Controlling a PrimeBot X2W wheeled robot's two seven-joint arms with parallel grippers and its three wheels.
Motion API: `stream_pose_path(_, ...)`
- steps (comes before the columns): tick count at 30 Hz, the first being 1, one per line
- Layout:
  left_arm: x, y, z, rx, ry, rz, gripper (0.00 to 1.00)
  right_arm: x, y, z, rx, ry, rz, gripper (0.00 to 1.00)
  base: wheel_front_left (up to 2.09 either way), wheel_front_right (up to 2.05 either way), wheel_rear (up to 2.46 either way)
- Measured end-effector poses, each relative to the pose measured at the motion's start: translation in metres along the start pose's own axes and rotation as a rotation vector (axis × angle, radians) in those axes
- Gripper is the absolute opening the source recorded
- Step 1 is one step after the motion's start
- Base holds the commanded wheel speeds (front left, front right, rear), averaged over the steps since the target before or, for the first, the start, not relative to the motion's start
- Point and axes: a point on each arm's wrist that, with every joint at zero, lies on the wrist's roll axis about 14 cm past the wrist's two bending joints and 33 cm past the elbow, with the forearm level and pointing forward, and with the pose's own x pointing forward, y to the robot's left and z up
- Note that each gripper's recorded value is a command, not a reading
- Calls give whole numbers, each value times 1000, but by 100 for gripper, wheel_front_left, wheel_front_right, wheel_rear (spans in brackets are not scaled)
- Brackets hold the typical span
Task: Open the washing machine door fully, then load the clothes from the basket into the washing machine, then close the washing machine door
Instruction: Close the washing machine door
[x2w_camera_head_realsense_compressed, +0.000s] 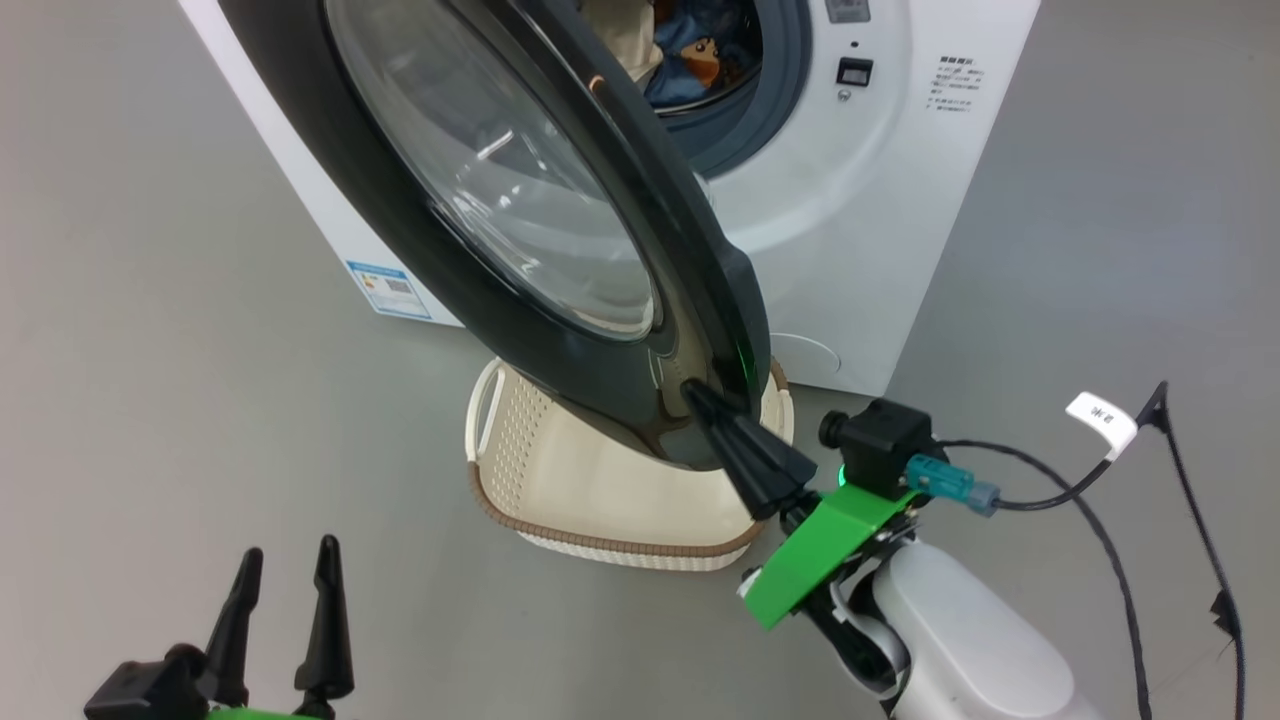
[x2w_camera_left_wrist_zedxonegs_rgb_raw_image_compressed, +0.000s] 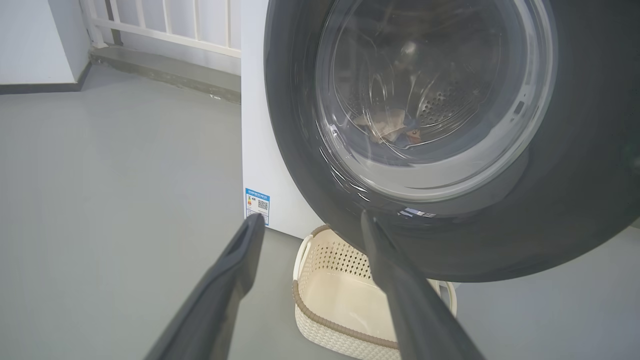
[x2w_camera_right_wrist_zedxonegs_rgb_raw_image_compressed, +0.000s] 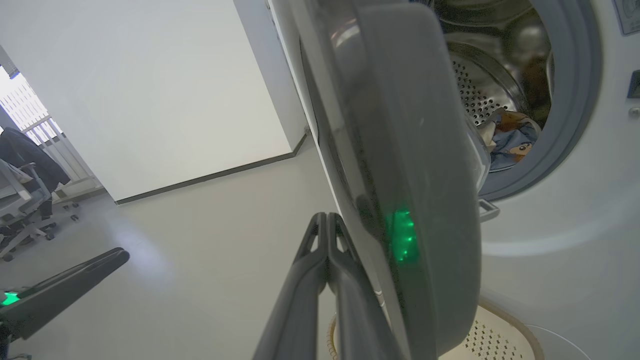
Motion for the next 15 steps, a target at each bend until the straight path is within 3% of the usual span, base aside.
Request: stream_pose_path(15,22,-6,-3,8,7,-9,100,19,-55,17,4,-71,-103,0,0,0,0)
